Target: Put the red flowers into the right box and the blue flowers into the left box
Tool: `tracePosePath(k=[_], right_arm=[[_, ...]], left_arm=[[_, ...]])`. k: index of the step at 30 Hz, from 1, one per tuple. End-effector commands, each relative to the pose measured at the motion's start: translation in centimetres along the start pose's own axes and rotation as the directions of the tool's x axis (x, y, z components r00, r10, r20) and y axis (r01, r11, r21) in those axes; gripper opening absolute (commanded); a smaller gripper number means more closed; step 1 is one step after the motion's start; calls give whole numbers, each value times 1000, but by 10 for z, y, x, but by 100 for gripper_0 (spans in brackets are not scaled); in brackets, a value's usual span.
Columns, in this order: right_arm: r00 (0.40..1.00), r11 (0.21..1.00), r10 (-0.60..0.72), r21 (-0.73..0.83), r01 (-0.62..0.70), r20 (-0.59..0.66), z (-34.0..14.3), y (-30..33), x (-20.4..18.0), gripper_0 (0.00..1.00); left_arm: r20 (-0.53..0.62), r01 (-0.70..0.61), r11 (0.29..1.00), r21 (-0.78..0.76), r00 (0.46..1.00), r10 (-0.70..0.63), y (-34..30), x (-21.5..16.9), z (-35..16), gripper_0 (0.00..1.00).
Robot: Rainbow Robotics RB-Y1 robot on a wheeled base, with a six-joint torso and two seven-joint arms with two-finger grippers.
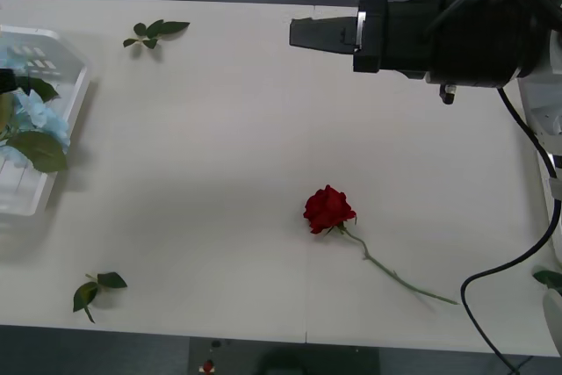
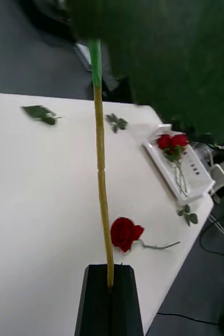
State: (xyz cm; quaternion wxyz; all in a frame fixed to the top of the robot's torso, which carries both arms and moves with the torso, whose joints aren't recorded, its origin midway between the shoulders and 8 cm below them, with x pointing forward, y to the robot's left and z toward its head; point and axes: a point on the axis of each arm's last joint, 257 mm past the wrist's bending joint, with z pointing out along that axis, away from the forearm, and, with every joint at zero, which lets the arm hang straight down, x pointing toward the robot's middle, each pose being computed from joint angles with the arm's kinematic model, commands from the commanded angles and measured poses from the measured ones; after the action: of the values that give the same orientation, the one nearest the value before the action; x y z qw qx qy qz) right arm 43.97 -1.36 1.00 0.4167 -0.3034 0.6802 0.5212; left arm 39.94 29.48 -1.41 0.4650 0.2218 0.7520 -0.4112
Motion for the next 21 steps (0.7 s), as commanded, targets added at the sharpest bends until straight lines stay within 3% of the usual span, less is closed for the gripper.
tracePosePath(k=[1,13,21], right_arm=[[996,996,6,94,3,-91,-17,-25,31,100],[932,903,145,430,12,-331,-71,-89,115,100],[871,830,186,546,109,-455,-90,-91,156,100]], left_arm=[[19,130,985,-109,992,-129,44,3,-49,0],[-57,224,827,-516,954,-294,164,88,-162,0],[-137,209,745,-634,917,-375,193,144,-195,0]])
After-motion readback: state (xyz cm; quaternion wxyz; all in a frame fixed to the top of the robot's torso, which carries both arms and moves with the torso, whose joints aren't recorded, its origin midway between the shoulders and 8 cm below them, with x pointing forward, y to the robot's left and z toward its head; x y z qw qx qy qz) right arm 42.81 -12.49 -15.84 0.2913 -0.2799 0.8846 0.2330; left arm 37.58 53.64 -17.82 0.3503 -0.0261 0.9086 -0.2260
